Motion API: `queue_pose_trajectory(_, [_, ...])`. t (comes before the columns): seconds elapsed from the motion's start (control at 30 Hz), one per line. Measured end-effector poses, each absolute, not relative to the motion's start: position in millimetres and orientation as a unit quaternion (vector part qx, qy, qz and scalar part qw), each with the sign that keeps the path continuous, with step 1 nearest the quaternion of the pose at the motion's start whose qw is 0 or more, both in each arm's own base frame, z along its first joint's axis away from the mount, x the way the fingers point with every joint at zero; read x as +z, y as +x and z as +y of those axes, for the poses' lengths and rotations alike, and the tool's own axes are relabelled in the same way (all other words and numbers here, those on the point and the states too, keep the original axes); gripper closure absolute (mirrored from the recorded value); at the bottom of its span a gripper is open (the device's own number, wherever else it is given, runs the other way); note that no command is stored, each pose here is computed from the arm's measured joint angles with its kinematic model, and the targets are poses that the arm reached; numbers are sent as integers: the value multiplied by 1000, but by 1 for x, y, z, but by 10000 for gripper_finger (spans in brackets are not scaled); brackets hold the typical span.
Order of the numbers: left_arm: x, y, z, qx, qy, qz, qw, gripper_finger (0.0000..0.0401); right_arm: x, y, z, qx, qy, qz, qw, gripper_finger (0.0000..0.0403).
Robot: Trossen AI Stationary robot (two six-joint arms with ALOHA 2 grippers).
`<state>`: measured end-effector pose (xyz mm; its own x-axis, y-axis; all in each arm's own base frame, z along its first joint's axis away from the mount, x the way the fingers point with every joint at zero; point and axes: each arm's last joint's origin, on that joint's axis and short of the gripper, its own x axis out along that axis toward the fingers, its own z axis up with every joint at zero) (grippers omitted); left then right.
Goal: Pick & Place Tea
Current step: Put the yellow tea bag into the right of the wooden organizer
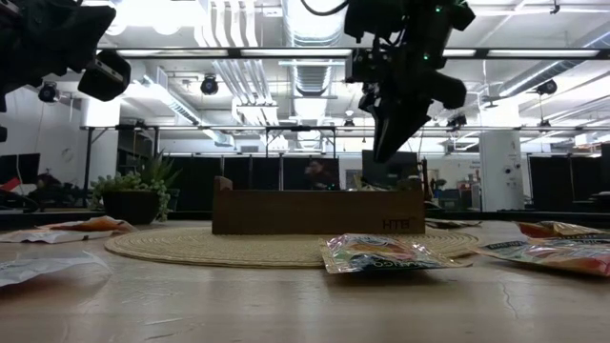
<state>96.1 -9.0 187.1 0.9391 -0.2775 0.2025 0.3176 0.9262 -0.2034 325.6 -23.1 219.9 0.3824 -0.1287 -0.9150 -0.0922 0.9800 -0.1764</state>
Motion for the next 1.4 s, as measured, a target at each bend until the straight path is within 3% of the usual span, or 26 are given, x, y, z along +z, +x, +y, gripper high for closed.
queue_pose_trajectory(0.13, [187,96,-9,-152,-117,-85,978,401,221,325,-36,-18,-86,554,828,307])
queue_pose_trajectory(0.33, [187,96,-9,-152,-117,-85,978,401,220,323,-59,41,4,534,845,250])
queue_pose_trajectory(0.53, [187,96,-9,-152,-117,-85,978,401,213,319,-73,23,21,540,841,196])
queue_pose_trajectory(0.87, [187,96,-9,-152,-117,-85,978,401,185,325,-78,28,35,575,817,157])
queue_pose_trajectory(1.13, [187,96,-9,-152,-117,-85,978,401,177,328,-77,46,60,581,810,184])
queue_pose_trajectory(1.4, [187,96,-9,-152,-117,-85,978,401,178,327,-77,34,76,585,807,278])
